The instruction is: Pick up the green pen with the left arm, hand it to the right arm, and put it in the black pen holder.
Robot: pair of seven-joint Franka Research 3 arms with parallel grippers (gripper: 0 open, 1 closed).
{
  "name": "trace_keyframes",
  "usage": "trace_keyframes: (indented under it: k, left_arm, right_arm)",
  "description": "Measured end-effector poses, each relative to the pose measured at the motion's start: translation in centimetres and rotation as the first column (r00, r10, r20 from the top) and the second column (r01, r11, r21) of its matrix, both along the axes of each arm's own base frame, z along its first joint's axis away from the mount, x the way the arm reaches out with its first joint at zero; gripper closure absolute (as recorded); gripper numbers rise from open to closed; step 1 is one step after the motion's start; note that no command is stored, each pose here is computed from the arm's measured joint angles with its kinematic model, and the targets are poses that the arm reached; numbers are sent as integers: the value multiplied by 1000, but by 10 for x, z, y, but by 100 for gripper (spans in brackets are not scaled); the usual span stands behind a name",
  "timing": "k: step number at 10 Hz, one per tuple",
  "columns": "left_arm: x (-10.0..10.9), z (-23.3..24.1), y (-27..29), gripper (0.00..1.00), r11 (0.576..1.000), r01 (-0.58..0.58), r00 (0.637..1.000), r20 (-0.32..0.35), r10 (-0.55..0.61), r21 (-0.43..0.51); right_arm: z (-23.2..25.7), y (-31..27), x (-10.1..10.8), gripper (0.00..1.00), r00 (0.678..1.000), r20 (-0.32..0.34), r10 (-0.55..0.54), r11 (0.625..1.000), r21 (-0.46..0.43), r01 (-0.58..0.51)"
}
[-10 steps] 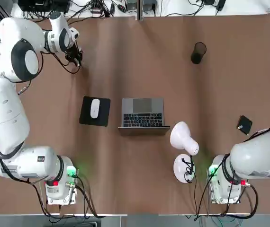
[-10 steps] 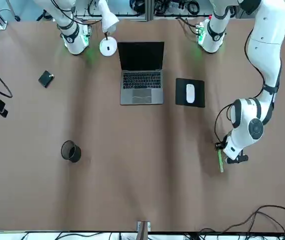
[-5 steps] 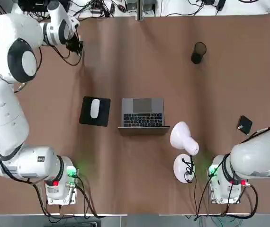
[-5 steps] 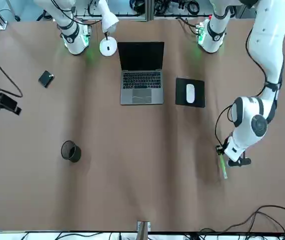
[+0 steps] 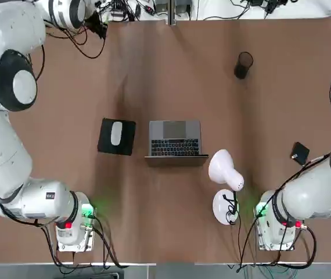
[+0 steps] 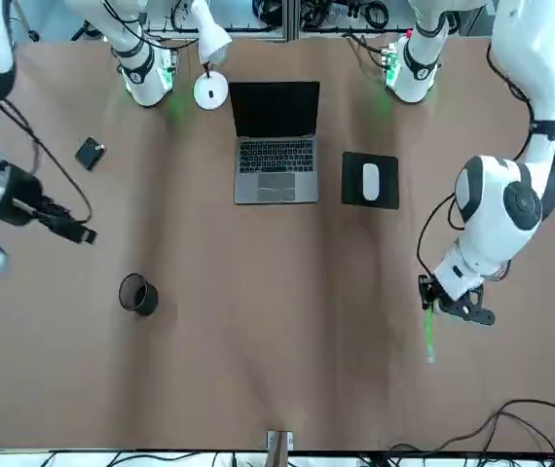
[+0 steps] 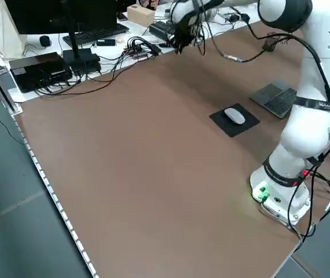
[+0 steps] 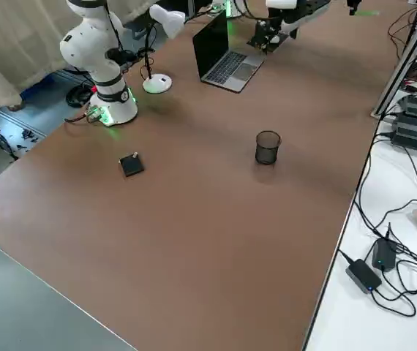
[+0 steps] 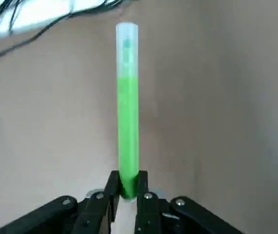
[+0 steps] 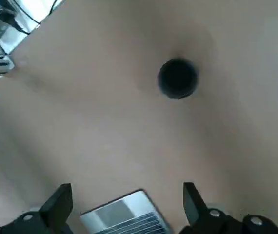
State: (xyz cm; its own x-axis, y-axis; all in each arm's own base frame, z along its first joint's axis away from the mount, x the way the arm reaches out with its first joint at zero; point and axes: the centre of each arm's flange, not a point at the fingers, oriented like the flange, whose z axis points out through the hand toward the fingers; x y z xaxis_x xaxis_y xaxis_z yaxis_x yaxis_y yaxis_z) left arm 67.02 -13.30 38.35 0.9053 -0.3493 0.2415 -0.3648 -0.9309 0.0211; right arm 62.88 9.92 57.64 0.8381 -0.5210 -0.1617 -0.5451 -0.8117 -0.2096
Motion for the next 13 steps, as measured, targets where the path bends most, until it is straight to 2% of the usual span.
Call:
trace_keyframes:
  k: [2,4,7,9,10,13]
  left_arm:
    - [-4,46,-41,82,983,183,983,2,-183,9]
    - [-15,88,-78,82,951,309,950,-36,-309,0]
    - [-34,138,-131,82,846,533,845,28,-533,6]
    - [-58,158,-169,82,796,605,795,58,-604,0]
    - [-69,163,-188,82,772,635,771,65,-634,-4]
    - [-109,161,-247,82,685,728,685,30,-728,25]
  right_arm:
    - [0,52,0,0,996,16,-84,996,11,84]
    - [-3,96,-3,0,985,18,-170,985,25,169]
    - [-8,169,-16,0,963,19,-268,962,57,267]
    - [-3,202,-27,0,944,15,-330,941,82,328]
    - [-1,211,-30,0,932,12,-363,928,95,360]
    - [5,244,-43,1,911,19,-413,905,125,408]
